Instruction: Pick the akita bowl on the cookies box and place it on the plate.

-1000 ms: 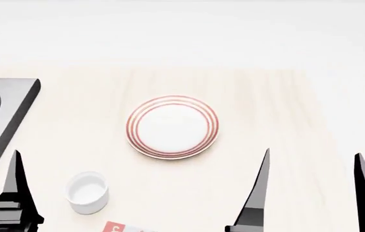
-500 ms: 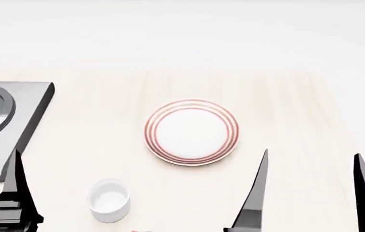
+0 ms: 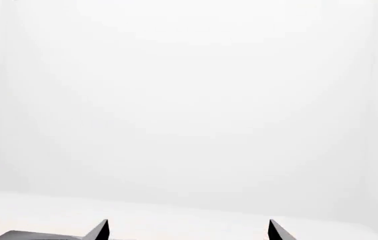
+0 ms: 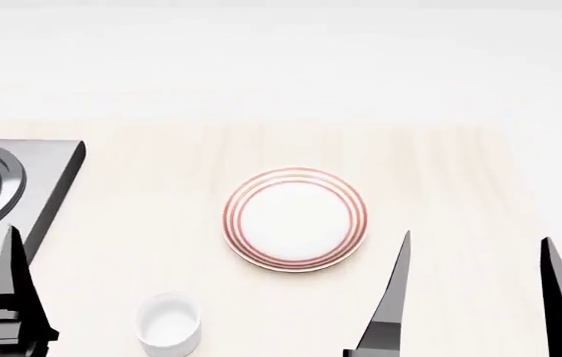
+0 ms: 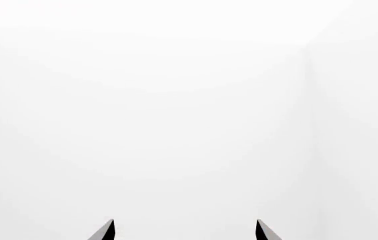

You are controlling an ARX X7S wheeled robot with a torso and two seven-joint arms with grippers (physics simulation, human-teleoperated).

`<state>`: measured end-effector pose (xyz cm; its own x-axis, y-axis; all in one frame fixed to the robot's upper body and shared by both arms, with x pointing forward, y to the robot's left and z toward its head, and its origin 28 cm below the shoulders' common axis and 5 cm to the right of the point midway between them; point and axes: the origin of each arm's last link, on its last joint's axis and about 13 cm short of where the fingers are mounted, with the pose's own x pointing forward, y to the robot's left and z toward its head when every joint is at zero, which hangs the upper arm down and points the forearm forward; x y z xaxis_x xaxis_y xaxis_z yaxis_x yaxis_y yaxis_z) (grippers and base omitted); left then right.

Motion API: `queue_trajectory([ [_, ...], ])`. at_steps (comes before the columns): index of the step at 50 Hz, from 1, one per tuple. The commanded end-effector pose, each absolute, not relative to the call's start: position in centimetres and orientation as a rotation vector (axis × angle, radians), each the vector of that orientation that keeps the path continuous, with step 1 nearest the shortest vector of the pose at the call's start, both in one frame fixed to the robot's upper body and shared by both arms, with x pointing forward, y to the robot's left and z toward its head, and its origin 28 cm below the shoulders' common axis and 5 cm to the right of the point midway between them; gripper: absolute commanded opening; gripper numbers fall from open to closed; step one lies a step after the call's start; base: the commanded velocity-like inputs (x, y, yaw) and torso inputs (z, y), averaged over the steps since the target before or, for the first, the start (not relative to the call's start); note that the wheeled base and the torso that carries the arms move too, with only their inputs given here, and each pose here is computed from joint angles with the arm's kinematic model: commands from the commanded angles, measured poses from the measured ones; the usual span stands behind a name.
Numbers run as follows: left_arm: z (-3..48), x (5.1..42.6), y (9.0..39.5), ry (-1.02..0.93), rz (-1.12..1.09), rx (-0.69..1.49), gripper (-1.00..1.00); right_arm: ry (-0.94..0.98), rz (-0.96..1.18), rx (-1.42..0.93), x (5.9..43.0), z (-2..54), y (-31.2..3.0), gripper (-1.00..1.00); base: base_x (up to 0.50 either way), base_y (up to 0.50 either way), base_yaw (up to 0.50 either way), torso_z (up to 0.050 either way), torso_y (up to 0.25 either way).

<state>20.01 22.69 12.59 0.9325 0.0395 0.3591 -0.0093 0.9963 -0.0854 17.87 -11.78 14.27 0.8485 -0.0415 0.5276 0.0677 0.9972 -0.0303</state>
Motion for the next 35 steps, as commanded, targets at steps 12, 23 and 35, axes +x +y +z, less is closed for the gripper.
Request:
queue_trajectory([
  [12, 12.7, 20.0, 22.8, -0.376, 0.009, -0.093, 1.0, -0.564, -0.054, -0.035, 17.7, 14.4, -11.9, 1.0, 0.0, 0.0, 0.0, 0.05, 0.0],
  [23, 12.6, 20.3, 22.8, -0.339, 0.019, -0.088, 1.0, -0.571, -0.062, -0.032, 17.8, 14.9, -12.4, 1.0, 0.0, 0.0, 0.0, 0.05, 0.0],
  [35, 12.7, 20.2, 23.1, -0.355, -0.021, -0.152, 1.0, -0.585, -0.093, -0.04, 17.8, 15.4, -13.0, 1.0, 0.0, 0.0, 0.0, 0.004, -0.03],
])
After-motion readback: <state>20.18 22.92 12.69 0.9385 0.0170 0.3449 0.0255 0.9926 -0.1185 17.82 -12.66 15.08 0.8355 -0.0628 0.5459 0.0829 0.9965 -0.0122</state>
